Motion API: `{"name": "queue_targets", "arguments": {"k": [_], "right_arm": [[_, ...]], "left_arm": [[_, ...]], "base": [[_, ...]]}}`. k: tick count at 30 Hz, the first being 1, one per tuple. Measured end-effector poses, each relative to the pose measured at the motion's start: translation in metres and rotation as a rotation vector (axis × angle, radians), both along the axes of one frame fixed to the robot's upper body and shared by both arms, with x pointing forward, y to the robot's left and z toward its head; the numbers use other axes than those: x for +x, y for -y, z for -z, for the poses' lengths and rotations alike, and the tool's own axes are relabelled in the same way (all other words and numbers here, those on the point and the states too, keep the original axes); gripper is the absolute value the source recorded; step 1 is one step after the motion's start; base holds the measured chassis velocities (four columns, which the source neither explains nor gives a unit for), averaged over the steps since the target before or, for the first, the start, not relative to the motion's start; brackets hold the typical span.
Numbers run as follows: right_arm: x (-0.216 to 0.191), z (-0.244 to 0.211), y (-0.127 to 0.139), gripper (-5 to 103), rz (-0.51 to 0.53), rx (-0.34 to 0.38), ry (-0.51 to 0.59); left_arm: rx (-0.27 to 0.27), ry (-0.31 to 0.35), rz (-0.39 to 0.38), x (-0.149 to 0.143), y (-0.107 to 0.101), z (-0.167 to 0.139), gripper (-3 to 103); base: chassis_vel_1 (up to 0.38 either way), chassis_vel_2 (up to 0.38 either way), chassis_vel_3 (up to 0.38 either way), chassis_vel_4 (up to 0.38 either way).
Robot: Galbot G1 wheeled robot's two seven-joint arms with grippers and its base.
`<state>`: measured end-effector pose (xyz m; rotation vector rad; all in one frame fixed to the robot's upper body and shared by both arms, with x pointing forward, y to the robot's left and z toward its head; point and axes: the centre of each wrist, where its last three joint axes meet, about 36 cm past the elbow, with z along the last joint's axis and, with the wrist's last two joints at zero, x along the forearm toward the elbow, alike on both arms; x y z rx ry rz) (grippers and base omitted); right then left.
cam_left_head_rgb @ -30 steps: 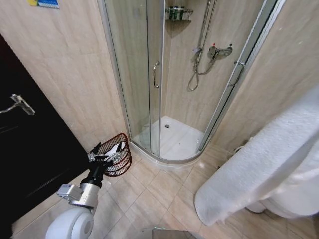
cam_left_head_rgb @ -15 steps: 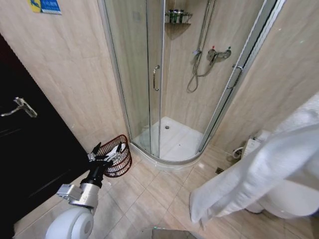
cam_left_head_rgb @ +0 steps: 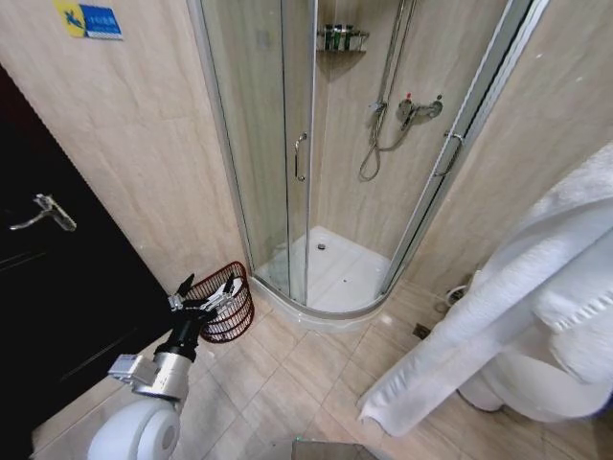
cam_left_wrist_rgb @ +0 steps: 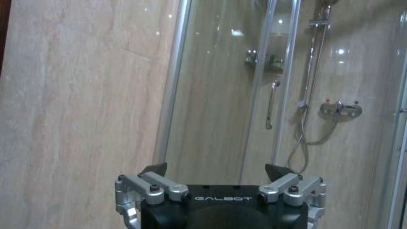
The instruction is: Discard the used towel into the hamper.
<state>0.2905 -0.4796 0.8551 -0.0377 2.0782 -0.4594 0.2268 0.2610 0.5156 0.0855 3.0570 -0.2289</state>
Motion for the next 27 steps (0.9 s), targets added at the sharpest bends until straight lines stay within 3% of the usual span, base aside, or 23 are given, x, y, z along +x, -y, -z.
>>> {"name": "queue_targets", "arguments": {"k": [27], "right_arm": [[-0.001,-0.040,0.006,2,0.011,-0.037,0.056]], "left_arm": [[0.000,0.000,0.000,0.000,0.000,0.000,100]], "base": [[0.000,0.000,0.000,0.000]]}}
